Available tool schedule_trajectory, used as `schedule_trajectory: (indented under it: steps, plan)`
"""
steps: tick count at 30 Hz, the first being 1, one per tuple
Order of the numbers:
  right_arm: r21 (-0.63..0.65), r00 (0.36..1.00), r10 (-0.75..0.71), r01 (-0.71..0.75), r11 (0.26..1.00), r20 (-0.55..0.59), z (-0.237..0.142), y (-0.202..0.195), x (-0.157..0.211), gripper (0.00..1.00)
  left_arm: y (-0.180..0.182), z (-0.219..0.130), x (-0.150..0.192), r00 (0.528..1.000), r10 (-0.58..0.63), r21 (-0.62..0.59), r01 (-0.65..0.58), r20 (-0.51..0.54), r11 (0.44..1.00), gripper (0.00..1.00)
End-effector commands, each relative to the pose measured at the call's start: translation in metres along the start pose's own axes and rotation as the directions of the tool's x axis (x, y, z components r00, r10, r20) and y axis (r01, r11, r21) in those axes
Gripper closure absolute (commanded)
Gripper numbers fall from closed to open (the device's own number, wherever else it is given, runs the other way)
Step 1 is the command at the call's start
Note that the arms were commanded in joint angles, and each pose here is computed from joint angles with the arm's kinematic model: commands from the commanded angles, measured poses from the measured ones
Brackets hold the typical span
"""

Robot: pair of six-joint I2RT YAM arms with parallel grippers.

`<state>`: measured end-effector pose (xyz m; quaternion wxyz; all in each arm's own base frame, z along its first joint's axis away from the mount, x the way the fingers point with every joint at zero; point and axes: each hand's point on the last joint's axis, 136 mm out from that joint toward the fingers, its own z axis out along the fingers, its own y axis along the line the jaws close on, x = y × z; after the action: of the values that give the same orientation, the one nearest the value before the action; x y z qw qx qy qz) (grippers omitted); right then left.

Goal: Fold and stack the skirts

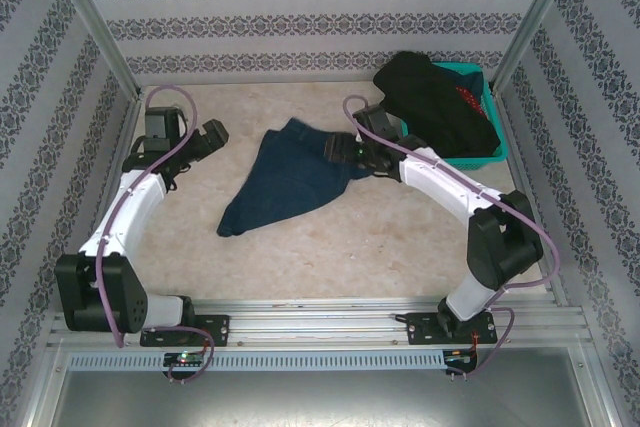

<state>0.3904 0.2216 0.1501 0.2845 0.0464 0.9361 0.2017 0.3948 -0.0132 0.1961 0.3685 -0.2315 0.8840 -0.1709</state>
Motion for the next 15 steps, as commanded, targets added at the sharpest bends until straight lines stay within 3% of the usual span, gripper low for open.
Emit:
schedule_trajectory:
  steps: [1,9,12,15]
  plan:
    - [-0.036,0.996,0.01,-0.007,0.999,0.084,-0.017,0.009,-0.021,0.02,0.019,0.007,0.029,0.993,-0.031,-0.064,0.024,-0.116,0.998,0.0]
    - [-0.146,0.994,-0.111,0.11,0.983,0.003,0.03,0.037,-0.023,0.02,0.035,0.019,0.091,0.946,-0.142,-0.132,0.108,-0.291,0.985,0.0]
    - [-0.115,0.997,-0.074,0.072,0.991,-0.017,0.051,0.037,-0.035,0.02,0.032,0.016,0.114,0.929,-0.131,-0.108,0.099,-0.346,0.989,0.0]
    - [-0.095,0.999,-0.014,0.01,0.995,-0.04,0.075,0.041,-0.048,0.02,0.042,0.01,0.143,0.905,-0.126,-0.171,0.06,-0.406,0.983,0.0]
